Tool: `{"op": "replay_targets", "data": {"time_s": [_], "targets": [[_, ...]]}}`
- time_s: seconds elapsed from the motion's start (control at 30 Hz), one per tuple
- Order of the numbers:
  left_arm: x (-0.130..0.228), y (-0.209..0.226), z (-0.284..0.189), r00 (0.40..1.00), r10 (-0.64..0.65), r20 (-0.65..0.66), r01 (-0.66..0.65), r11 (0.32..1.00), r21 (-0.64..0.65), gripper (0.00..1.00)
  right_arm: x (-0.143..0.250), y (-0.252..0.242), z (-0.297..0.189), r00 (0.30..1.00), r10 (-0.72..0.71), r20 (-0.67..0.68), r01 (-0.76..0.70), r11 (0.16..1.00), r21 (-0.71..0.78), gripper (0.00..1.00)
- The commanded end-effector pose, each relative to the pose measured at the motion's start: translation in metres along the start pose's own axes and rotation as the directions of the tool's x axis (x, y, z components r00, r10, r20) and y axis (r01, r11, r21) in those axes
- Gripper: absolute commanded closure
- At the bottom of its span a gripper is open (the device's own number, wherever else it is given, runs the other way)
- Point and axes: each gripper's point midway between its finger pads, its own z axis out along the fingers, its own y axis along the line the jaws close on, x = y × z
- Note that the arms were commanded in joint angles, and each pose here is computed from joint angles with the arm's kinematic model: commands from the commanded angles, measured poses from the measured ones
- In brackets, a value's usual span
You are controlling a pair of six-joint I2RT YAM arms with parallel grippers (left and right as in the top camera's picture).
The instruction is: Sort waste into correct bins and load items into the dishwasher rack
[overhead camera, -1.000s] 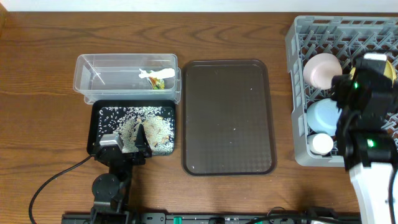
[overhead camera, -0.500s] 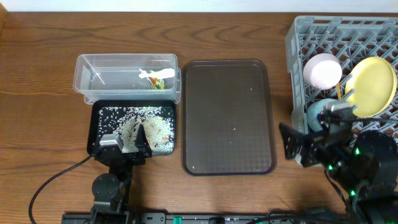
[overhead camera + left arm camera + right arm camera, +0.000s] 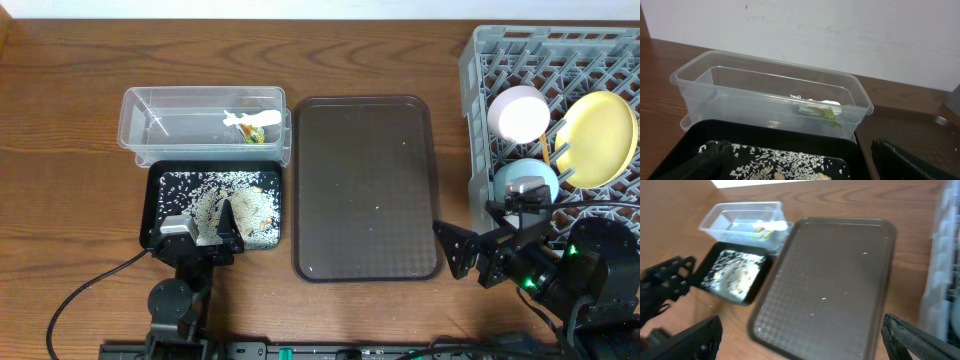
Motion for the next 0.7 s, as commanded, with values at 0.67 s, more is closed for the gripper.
{"op": "replay_targets", "data": {"time_s": [0.67], "targets": [[0.016, 0.006, 0.002, 0.999, 0.02, -0.041, -0.021, 1.0, -0.022, 0.1, 0.052, -0.026, 0.028, 0.855, -0.438, 0.276, 0.429, 0.898, 0.097, 0.01]]}}
